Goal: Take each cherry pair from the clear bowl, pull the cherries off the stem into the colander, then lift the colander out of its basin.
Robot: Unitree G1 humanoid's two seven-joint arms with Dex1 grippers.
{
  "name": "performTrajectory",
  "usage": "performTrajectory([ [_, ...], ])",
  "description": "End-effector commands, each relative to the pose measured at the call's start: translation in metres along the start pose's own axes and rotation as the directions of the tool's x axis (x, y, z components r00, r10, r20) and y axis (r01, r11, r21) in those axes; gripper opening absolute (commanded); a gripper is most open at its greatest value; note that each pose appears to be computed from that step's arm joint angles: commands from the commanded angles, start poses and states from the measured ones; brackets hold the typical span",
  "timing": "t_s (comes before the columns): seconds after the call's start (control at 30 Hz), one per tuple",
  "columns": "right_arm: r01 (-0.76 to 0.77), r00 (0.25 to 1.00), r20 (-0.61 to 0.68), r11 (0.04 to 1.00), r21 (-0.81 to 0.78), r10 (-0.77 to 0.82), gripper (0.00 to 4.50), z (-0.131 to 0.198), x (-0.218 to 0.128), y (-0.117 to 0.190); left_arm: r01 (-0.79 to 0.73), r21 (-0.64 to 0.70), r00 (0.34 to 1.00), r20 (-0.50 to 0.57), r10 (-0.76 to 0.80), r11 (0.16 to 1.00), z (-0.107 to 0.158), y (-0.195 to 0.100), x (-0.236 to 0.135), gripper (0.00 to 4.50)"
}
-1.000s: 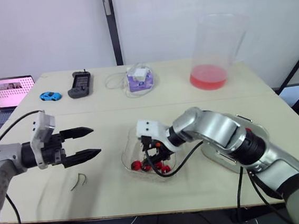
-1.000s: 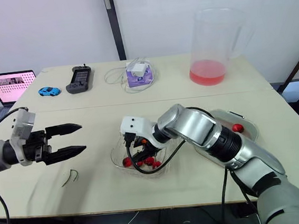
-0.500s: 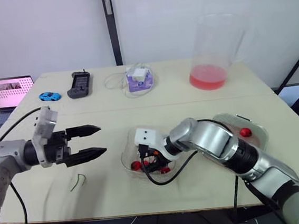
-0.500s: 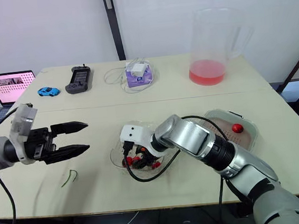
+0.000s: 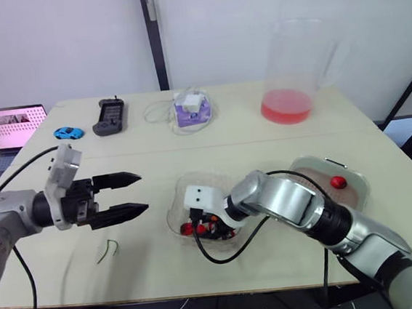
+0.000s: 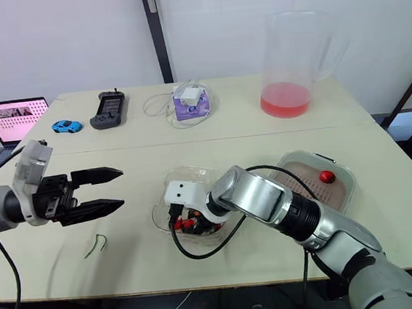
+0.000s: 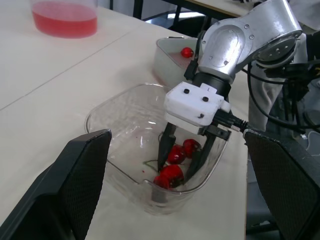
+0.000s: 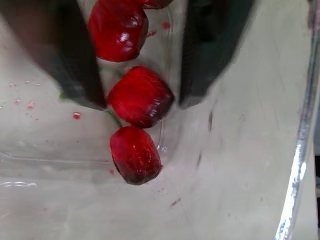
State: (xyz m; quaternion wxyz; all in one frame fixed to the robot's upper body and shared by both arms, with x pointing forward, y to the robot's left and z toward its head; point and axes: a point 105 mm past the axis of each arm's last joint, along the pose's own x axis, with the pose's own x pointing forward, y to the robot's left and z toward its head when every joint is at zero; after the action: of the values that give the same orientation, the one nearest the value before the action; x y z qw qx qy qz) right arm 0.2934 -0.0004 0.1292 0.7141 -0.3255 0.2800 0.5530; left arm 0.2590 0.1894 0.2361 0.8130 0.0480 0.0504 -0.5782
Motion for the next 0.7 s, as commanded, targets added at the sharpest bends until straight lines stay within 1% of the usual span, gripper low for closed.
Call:
performTrajectory([
  [0.03, 0.017, 1.000, 0.025, 0.999, -0.035, -0.016, 1.02, 0.008, -0.004, 0.000, -0.001, 0.055, 1.000, 0.008, 0.001, 0.998, 0.012, -0.004, -0.003, 4.50],
  [0.1, 0.018, 0.999, 0.027, 0.999, -0.042, -0.017, 1.02, 0.009, -0.005, 0.000, 0.000, 0.054, 1.000, 0.009, 0.000, 0.999, 0.012, -0.005, -0.002, 4.50],
  [0.27, 0.067, 0.995, 0.082, 0.992, -0.104, -0.058, 1.02, 0.023, -0.021, -0.006, -0.002, 0.051, 1.000, 0.010, 0.002, 0.999, 0.012, -0.004, -0.002, 4.50],
  [0.33, 0.117, 0.989, 0.114, 0.980, -0.164, -0.099, 1.02, 0.030, -0.029, -0.013, -0.004, 0.049, 1.000, 0.009, 0.004, 0.999, 0.012, -0.003, -0.002, 4.50],
  [0.37, 0.141, 0.985, 0.128, 0.965, -0.220, -0.114, 1.02, 0.034, -0.033, -0.015, -0.005, 0.048, 1.000, 0.009, 0.004, 0.999, 0.011, -0.003, -0.002, 4.50],
  [0.47, 0.168, 0.981, 0.151, 0.930, -0.328, -0.124, 1.02, 0.038, -0.041, -0.017, 0.000, 0.043, 1.000, 0.011, -0.001, 0.999, 0.010, -0.003, -0.001, 4.50],
  [0.6, 0.188, 0.977, 0.190, 0.827, -0.529, -0.101, 1.02, 0.045, -0.048, -0.012, -0.006, 0.028, 1.000, 0.012, 0.005, 1.000, 0.009, -0.001, 0.000, 4.50],
  [0.67, 0.204, 0.973, 0.210, 0.783, -0.587, -0.095, 1.02, 0.047, -0.050, -0.011, -0.018, 0.022, 1.000, 0.014, 0.018, 1.000, 0.009, 0.001, -0.001, 4.50],
  [0.7, 0.215, 0.971, 0.217, 0.743, -0.634, -0.097, 1.02, 0.048, -0.052, -0.010, -0.021, 0.011, 1.000, 0.024, 0.020, 1.000, 0.010, 0.002, -0.001, 4.50],
])
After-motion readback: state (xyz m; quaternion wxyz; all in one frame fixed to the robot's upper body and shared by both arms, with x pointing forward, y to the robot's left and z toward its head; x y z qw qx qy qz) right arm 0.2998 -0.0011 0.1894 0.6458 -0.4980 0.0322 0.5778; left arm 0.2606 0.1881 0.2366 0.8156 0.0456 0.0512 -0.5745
